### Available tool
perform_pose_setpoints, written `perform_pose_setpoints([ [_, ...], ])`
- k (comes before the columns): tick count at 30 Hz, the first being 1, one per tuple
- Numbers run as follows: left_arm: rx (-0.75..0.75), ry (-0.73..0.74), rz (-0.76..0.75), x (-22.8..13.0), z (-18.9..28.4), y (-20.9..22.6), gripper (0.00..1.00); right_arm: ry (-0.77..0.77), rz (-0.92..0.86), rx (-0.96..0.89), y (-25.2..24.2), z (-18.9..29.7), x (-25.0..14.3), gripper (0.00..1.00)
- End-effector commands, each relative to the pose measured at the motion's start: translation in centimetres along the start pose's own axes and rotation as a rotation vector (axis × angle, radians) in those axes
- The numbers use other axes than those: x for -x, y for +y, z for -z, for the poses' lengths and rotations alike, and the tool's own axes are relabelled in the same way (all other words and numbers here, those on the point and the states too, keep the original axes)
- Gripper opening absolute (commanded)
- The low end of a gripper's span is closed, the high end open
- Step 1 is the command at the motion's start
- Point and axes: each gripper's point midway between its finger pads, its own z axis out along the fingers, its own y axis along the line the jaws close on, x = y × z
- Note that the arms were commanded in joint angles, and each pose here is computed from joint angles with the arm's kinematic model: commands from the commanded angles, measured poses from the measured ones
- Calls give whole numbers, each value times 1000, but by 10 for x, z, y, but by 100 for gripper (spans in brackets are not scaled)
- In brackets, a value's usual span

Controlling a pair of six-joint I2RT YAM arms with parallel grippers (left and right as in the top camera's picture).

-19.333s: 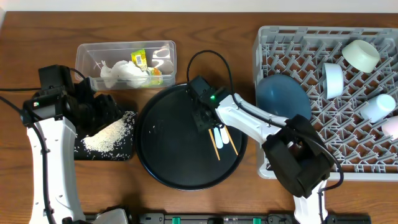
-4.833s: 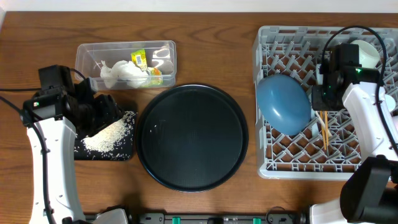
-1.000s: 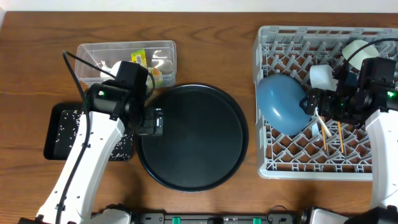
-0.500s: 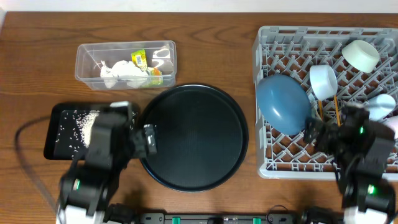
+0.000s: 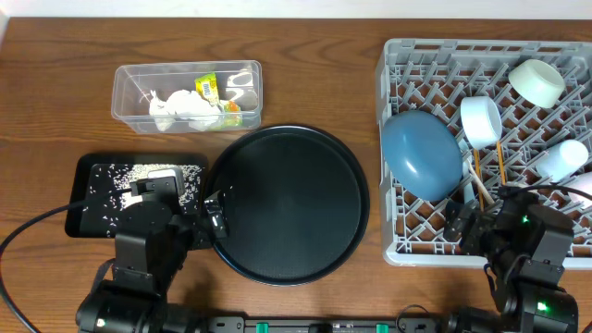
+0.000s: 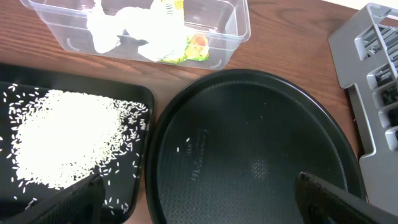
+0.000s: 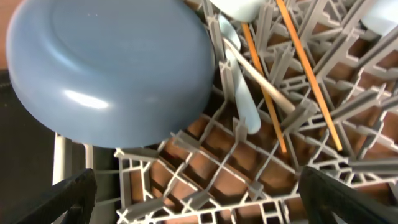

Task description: Sort waste into correct bins and load items into the dishwasher rack

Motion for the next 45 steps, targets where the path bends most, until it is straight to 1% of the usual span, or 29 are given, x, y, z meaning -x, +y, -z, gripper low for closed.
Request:
perform_pose_setpoints([
  [1, 14, -4, 8, 0, -1, 3, 98, 11, -21, -10, -3, 0, -4, 99],
  [14, 14, -4, 8, 0, -1, 3, 98, 34, -25, -13, -3, 0, -10, 99],
  [21, 14, -4, 8, 0, -1, 3, 98, -59, 19, 5, 2, 16, -10, 99],
  [24, 14, -4, 8, 0, -1, 3, 98, -136, 61, 46, 11, 20, -9, 99],
  [32, 14, -4, 8, 0, -1, 3, 98, -521, 162, 164, 32, 21, 18, 99],
  [34, 14, -4, 8, 0, -1, 3, 98, -620, 210, 177, 36, 21, 28, 99],
  [38, 14, -4, 8, 0, -1, 3, 98, -763, 304, 180, 44, 27, 46, 99],
  [42, 14, -4, 8, 0, -1, 3, 98, -859, 419, 133, 46, 25, 53, 99],
  [45, 14, -4, 8, 0, -1, 3, 98, -867, 476, 97, 42, 10, 46, 99],
])
